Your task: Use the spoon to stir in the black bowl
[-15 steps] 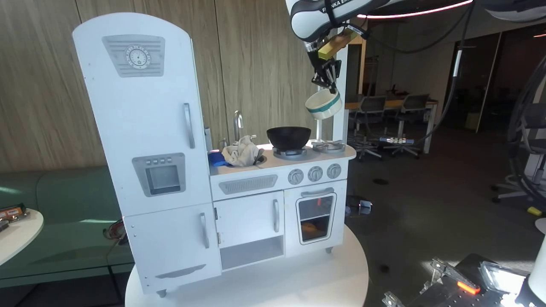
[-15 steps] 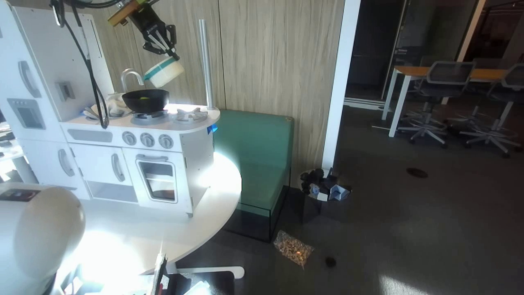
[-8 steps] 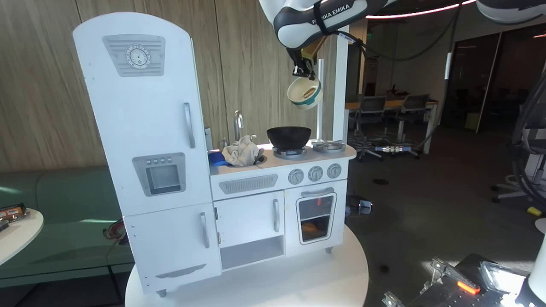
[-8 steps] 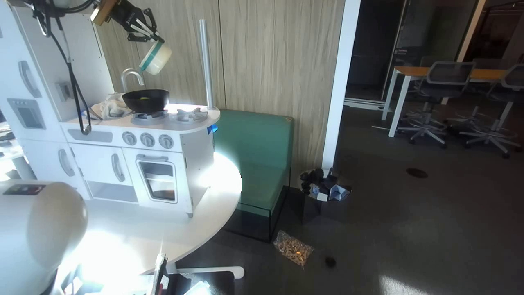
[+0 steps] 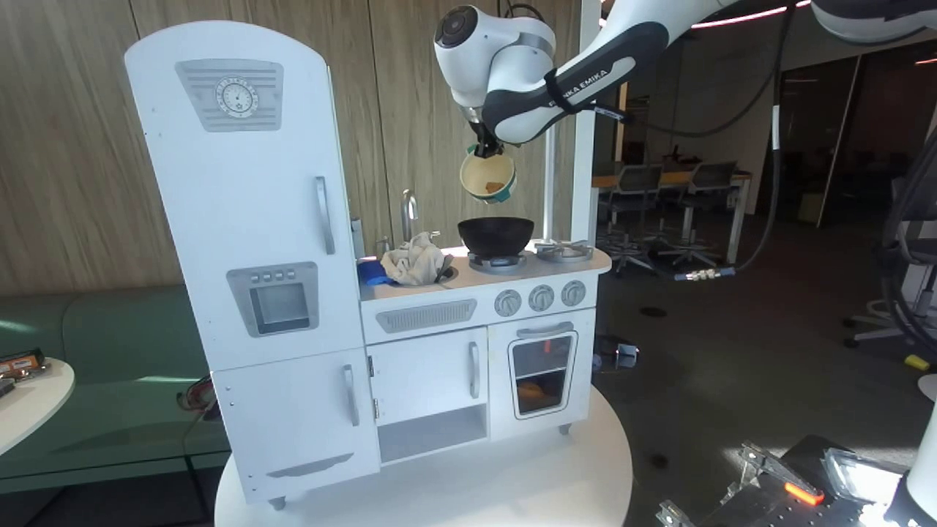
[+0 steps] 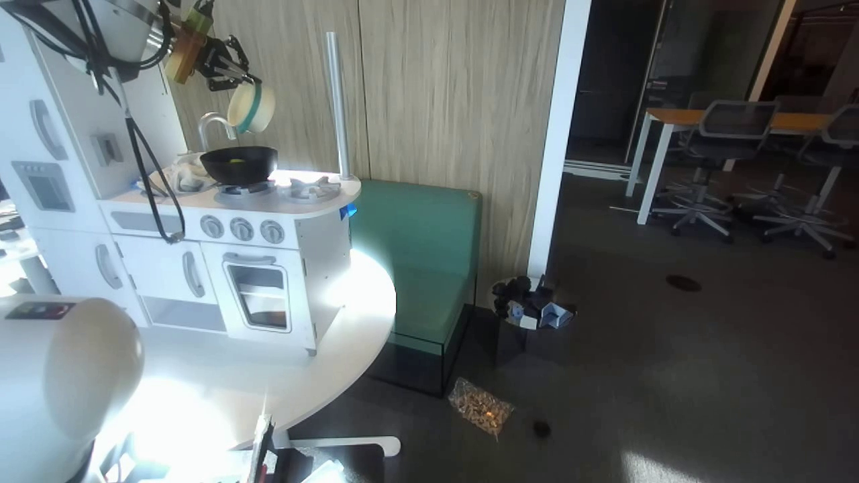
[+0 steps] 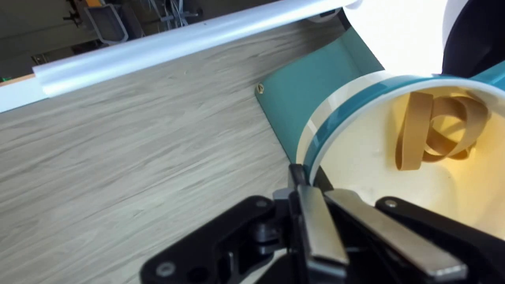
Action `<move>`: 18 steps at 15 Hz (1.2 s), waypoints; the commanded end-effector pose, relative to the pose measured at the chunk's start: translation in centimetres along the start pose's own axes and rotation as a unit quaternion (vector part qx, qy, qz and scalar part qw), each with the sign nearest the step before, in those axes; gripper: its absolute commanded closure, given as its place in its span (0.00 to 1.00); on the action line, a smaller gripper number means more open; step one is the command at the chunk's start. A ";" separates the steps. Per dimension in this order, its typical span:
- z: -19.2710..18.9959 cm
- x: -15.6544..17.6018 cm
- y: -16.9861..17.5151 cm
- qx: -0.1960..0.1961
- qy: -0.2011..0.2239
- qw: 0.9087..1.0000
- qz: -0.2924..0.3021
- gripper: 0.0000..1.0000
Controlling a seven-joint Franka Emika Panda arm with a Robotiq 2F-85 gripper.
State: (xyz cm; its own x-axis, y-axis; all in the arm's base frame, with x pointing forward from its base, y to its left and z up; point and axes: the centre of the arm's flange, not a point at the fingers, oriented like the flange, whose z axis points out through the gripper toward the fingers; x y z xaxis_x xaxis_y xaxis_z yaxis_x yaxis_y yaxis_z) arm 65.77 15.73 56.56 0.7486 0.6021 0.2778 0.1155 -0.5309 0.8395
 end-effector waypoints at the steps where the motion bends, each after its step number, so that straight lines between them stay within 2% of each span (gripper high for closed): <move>1: -1.6 -1.8 -2.2 -0.029 0.076 0.996 -0.020 0.96; 5: -3.0 -2.7 -3.9 -0.105 0.154 0.981 -0.048 0.96; 8: -4.1 -3.3 -4.4 -0.175 0.197 0.963 -0.064 0.96; 10: -4.5 -3.4 -4.5 -0.205 0.220 0.951 -0.077 0.96; 13: -4.2 -3.7 -4.8 -0.250 0.229 0.936 -0.089 0.99; 17: -3.7 -4.7 -3.5 -0.326 0.219 0.916 -0.087 0.99; 18: -3.5 -5.1 -3.5 -0.333 0.205 0.916 -0.094 0.99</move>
State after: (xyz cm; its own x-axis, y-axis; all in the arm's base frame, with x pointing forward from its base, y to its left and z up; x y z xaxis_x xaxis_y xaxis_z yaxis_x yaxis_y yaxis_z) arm 60.94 18.00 53.35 0.4052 0.9009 0.1554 -0.2481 -0.0552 0.9672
